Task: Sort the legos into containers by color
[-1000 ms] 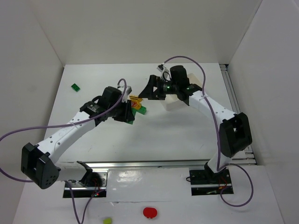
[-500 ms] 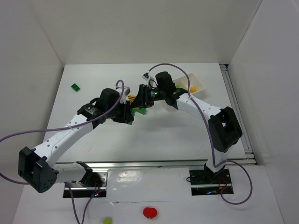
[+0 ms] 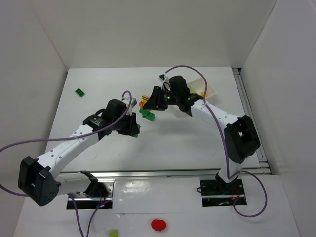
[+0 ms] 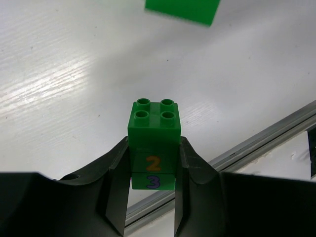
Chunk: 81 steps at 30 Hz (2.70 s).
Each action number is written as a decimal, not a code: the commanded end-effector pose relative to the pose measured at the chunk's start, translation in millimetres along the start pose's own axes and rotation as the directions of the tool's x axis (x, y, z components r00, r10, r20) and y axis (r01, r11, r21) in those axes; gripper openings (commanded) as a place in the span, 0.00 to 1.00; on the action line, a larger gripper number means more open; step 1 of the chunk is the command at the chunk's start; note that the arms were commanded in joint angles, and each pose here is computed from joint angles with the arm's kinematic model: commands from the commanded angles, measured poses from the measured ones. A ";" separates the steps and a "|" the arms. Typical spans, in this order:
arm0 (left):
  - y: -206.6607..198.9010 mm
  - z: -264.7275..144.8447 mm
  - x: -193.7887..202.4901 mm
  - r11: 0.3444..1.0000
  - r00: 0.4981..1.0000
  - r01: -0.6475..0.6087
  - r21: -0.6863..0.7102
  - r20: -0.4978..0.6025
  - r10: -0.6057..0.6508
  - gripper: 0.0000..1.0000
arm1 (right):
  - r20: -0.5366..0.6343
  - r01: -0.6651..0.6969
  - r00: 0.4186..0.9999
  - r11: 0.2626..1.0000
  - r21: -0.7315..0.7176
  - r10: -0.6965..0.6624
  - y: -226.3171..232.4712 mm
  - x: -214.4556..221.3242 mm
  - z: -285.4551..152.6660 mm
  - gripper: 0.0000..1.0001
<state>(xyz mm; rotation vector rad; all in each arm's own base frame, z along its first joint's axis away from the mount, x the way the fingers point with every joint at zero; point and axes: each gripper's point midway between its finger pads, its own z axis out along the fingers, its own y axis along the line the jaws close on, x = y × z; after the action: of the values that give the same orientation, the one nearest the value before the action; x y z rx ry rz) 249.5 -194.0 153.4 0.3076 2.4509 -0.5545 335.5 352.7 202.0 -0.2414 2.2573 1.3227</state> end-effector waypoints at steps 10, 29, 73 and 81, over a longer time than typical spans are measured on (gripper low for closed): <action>72.8 59.4 4.3 0.918 0.963 0.216 -0.334 -0.083 -0.256 0.00 | 0.183 0.023 0.981 0.976 0.218 -0.064 -38.5 -32.7 -61.8 0.37; 26.0 15.1 -85.9 0.993 0.993 0.119 -0.014 -0.025 -0.119 0.84 | 0.110 0.088 0.990 0.996 -0.012 -0.086 -22.3 -14.4 -98.5 0.37; -88.4 -30.9 -90.1 0.561 0.992 0.017 0.828 0.055 -0.111 0.51 | -0.068 0.204 0.965 0.888 -0.413 -0.254 55.8 34.0 -81.0 0.37; -80.8 -37.0 -91.8 0.561 0.992 0.023 0.828 0.048 -0.113 0.00 | -0.058 0.212 0.966 0.899 -0.382 -0.252 52.0 26.6 -75.6 0.69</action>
<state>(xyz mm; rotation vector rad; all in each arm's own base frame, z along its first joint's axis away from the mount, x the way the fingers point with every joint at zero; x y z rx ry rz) 277.6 -260.4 243.5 0.4546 2.0093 -1.7258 258.6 310.5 242.2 -0.6632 2.0368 1.6606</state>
